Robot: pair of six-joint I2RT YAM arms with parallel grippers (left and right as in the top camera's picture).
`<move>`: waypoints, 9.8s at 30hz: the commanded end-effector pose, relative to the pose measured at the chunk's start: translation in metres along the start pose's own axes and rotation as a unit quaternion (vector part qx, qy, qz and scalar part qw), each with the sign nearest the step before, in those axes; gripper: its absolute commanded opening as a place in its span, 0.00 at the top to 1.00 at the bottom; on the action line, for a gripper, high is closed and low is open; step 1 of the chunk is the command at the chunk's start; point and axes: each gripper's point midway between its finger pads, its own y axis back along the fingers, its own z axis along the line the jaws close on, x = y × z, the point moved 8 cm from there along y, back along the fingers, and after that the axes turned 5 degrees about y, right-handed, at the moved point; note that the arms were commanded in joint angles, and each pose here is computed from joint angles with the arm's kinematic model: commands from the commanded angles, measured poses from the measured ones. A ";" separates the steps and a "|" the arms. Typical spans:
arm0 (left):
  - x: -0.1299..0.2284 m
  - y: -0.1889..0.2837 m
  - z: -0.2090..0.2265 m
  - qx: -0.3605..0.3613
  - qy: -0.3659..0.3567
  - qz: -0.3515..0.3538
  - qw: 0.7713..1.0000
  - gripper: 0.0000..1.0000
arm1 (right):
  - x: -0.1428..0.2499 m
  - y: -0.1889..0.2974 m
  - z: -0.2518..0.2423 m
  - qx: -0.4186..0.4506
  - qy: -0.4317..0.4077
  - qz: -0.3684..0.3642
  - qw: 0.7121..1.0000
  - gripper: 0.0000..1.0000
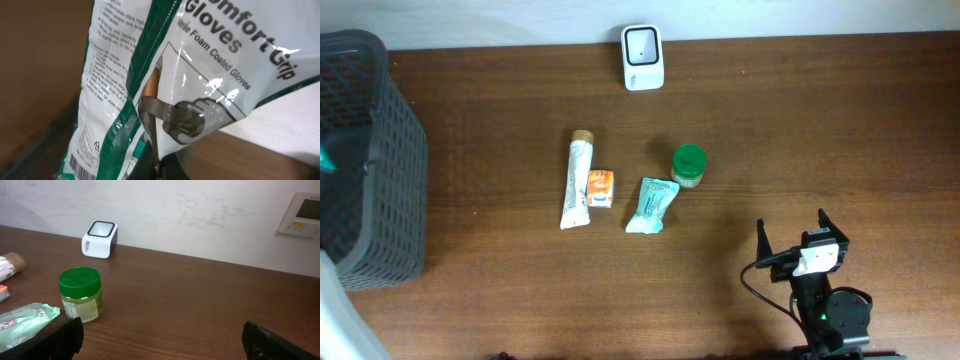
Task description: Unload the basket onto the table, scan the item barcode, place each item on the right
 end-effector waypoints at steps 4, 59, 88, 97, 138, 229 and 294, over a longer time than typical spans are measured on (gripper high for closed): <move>0.042 0.011 -0.099 0.157 0.012 0.112 0.981 1.00 | 0.002 0.000 0.001 -0.002 0.003 0.000 1.000 0.02; 0.245 -0.125 -0.279 0.155 -0.079 0.508 0.844 0.28 | 0.002 0.000 0.001 -0.002 0.003 0.000 1.000 0.01; 0.144 -0.133 -0.026 -0.095 -0.033 0.467 0.879 0.19 | 0.002 0.000 0.001 -0.001 0.003 0.000 1.000 0.02; 0.143 -0.135 -0.119 0.127 -0.053 0.433 0.891 0.23 | 0.002 0.000 0.001 -0.002 0.003 0.000 1.000 0.02; 0.159 -0.108 -0.203 0.204 -0.123 0.424 0.874 0.13 | 0.004 0.000 -0.001 0.007 0.001 0.006 1.000 0.02; 0.194 -0.134 -0.208 0.192 -0.128 0.468 0.853 0.01 | -0.037 -0.245 0.108 -0.079 -0.181 0.629 0.752 0.44; 0.194 -0.134 -0.208 0.192 -0.128 0.468 0.853 0.01 | -0.065 -0.228 0.136 -0.177 -0.123 0.623 0.752 0.07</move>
